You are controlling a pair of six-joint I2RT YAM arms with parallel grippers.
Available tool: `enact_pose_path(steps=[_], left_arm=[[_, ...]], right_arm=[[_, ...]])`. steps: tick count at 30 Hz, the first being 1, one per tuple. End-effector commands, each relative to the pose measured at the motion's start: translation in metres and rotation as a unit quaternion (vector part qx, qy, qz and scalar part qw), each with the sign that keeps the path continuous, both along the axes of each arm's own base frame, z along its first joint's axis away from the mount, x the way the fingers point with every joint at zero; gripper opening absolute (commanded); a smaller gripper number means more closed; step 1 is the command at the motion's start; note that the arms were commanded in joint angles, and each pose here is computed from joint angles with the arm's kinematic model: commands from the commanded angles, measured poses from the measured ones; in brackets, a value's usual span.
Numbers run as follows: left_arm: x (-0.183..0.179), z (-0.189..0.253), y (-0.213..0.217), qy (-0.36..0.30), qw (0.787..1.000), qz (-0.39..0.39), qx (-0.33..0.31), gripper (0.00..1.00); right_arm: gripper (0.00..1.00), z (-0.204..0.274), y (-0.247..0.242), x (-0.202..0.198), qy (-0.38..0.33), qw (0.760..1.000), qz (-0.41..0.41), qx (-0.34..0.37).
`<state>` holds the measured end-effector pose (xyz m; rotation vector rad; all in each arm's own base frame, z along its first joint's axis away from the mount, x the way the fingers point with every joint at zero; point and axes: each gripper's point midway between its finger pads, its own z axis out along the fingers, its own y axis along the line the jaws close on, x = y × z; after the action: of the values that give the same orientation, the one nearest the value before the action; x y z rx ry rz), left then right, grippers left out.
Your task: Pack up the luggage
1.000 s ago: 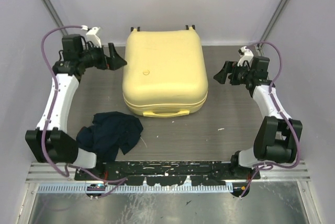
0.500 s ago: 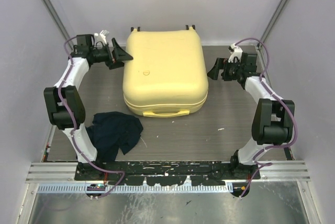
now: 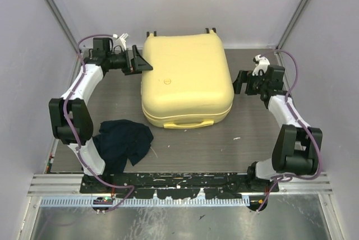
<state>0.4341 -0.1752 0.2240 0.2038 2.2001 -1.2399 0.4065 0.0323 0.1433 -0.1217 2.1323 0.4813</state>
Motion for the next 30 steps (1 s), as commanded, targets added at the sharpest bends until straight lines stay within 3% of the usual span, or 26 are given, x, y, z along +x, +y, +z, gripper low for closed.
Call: enact_pose_path(steps=[1, 10, 15, 20, 24, 30], left_arm=[[-0.057, -0.001, -0.054, 0.024, 0.993, -0.116, -0.014, 0.98], [-0.079, -0.002, -0.057, 0.010, 0.992, -0.127, 0.027, 0.98], [-0.047, 0.025, -0.006, 0.002, 0.997, -0.034, 0.070, 0.98], [-0.036, 0.050, 0.061, -0.006, 0.982, 0.056, 0.180, 0.98], [-0.038, 0.085, 0.097, -0.049, 0.973, 0.099, 0.202, 0.98], [-0.063, 0.099, 0.127, -0.101, 0.943, 0.136, 0.286, 0.98]], right_arm=[[0.99, 0.023, 0.042, -0.042, -0.011, 0.996, 0.075, 0.051], [1.00, 0.034, 0.052, -0.081, -0.020, 0.996, 0.078, 0.048], [1.00, 0.052, 0.025, -0.080, -0.028, 0.999, 0.036, 0.030], [1.00, 0.090, 0.000, -0.071, -0.051, 0.998, -0.003, 0.037], [1.00, 0.123, -0.011, -0.065, -0.076, 0.996, -0.017, 0.038], [1.00, 0.153, -0.009, -0.077, -0.095, 0.995, -0.012, 0.033]])
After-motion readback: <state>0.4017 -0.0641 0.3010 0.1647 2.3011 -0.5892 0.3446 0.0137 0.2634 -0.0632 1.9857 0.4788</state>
